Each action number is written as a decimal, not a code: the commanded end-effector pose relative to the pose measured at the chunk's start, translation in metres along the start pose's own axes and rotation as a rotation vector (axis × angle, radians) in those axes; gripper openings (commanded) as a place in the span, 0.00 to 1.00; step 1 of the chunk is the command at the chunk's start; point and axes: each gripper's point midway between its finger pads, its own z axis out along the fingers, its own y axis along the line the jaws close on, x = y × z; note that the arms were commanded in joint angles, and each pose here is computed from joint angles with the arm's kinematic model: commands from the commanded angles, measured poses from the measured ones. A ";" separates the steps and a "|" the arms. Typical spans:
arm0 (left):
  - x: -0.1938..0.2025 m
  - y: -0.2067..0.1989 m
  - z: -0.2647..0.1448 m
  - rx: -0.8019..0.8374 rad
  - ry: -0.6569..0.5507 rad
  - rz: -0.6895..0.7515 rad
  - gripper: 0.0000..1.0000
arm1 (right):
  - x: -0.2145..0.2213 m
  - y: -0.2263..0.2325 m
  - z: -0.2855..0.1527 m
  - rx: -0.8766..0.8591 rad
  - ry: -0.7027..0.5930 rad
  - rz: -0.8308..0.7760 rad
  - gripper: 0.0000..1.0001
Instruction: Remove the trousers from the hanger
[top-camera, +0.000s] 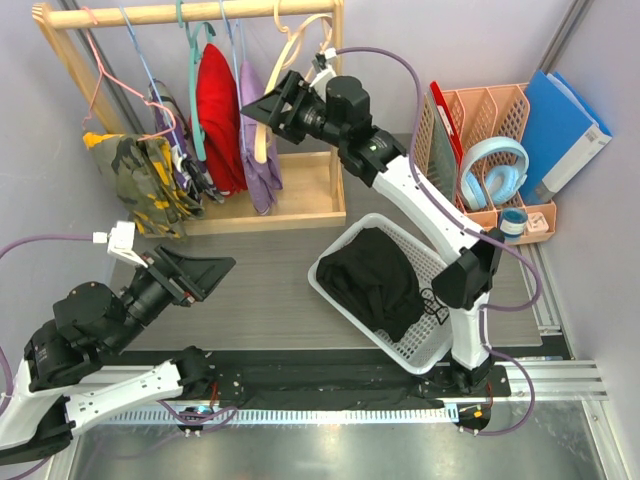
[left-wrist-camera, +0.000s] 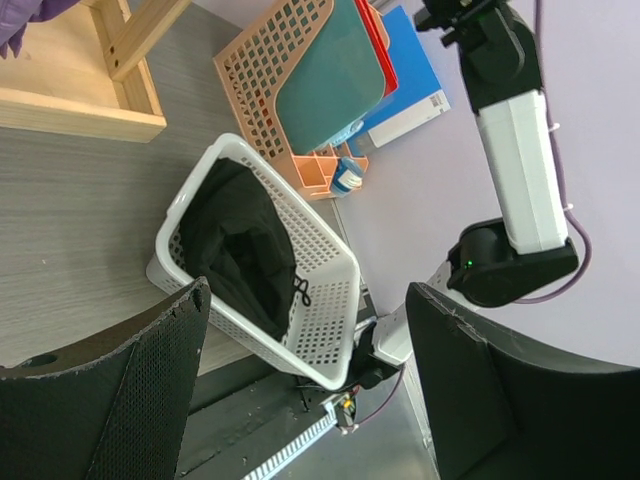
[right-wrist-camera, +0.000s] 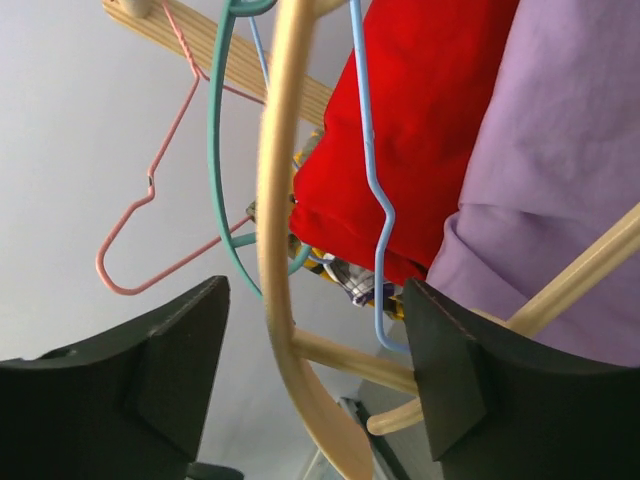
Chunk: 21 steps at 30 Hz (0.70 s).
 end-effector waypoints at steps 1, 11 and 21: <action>-0.002 -0.001 -0.006 0.014 0.004 -0.027 0.79 | 0.006 0.018 -0.042 0.092 0.002 -0.155 0.84; 0.000 0.012 -0.013 -0.019 0.004 -0.028 0.80 | 0.014 -0.005 -0.103 0.283 0.001 -0.339 1.00; 0.030 0.016 -0.007 0.074 0.049 -0.070 0.85 | 0.045 -0.037 -0.189 0.431 -0.069 -0.395 1.00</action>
